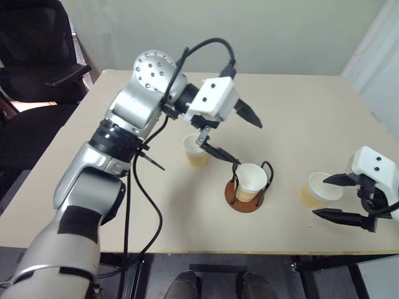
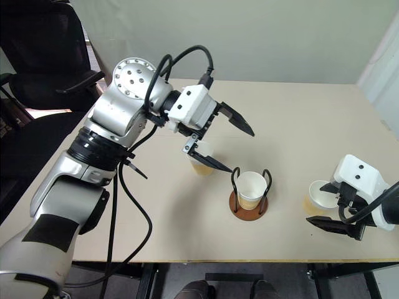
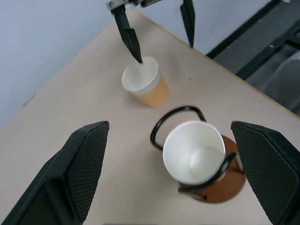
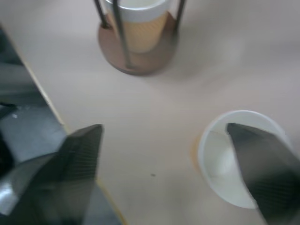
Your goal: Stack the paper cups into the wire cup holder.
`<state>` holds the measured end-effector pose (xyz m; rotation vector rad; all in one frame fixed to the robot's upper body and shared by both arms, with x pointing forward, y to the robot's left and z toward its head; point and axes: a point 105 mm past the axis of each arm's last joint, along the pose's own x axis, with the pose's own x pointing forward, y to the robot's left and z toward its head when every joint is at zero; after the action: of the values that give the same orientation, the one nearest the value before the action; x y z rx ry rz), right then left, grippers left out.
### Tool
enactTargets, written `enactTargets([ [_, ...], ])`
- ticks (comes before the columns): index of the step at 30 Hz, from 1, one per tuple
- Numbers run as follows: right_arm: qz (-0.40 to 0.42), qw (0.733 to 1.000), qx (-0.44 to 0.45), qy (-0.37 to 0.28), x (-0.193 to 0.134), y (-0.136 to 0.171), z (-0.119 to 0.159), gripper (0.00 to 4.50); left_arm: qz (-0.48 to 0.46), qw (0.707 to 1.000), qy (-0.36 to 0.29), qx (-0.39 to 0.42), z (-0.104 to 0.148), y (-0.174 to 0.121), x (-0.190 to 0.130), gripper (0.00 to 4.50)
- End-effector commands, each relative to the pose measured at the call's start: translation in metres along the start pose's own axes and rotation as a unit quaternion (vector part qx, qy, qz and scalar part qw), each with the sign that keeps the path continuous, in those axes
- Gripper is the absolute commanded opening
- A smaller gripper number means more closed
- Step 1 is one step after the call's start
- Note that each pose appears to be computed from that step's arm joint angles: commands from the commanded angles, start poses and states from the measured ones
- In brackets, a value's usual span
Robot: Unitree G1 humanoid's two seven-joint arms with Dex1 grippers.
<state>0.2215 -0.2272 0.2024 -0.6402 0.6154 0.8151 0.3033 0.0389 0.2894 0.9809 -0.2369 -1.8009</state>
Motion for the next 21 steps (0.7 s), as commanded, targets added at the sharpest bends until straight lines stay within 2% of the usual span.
enactTargets([
  [1,-0.01,0.999,-0.032,0.025,0.003,-0.009,-0.005,4.44,0.021,0.999,0.007,-0.024,-0.002,-0.013,-0.021,4.5],
  [6,0.001,0.998,-0.049,0.043,0.017,-0.013,-0.015,4.44,0.07,0.995,0.023,-0.07,-0.018,-0.022,-0.032,4.5],
  [15,0.008,0.996,-0.062,0.057,0.033,-0.021,-0.027,4.44,0.101,0.989,0.039,-0.098,-0.023,-0.033,-0.039,4.5],
  [21,0.0,0.994,-0.077,0.072,0.037,-0.026,-0.033,2.46,0.109,0.987,0.045,-0.109,-0.026,-0.038,-0.042,4.5],
])
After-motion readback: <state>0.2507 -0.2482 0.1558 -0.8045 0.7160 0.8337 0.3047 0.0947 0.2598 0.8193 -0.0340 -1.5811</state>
